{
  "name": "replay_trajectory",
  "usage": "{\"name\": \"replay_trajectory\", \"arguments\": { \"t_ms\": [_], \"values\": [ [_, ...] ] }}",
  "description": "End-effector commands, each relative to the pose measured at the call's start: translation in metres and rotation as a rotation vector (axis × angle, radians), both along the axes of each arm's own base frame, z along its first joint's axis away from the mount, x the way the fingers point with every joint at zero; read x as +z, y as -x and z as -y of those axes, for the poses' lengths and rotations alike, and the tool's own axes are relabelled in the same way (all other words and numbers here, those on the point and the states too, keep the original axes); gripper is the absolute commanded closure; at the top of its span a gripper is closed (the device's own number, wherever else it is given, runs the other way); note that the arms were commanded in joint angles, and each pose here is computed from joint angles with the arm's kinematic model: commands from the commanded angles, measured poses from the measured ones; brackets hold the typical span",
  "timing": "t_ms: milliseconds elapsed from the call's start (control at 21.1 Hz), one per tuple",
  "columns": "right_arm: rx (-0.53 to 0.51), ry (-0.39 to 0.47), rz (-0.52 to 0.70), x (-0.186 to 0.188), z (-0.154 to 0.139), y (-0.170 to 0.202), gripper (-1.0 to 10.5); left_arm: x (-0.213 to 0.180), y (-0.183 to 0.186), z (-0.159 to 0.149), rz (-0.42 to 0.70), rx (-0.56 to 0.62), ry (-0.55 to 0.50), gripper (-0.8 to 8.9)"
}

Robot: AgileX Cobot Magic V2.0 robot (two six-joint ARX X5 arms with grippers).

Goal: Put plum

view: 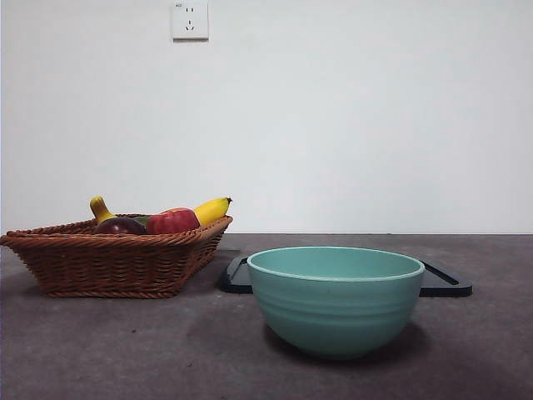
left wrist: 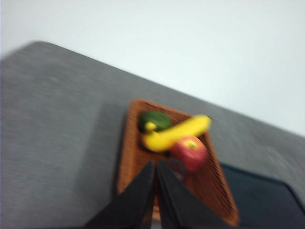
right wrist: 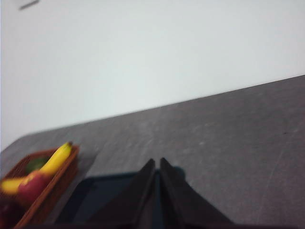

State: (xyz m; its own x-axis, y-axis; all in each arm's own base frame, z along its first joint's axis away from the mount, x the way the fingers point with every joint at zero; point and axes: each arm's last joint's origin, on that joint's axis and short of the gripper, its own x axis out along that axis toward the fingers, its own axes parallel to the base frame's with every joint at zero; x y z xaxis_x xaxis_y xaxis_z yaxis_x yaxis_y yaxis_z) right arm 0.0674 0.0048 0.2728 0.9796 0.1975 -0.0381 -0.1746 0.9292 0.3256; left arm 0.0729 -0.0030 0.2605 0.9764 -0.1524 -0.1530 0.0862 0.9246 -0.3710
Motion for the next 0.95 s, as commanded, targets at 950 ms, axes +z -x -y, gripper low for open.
{"name": "replay_trajectory", "arguments": {
  "t_ms": [950],
  "values": [
    [0.583, 0.197, -0.461, 0.062, -0.022, -0.043, 9.4, 0.073, -0.043, 0.018, -0.370, -0.579, -0.209, 8.04]
  ]
}}
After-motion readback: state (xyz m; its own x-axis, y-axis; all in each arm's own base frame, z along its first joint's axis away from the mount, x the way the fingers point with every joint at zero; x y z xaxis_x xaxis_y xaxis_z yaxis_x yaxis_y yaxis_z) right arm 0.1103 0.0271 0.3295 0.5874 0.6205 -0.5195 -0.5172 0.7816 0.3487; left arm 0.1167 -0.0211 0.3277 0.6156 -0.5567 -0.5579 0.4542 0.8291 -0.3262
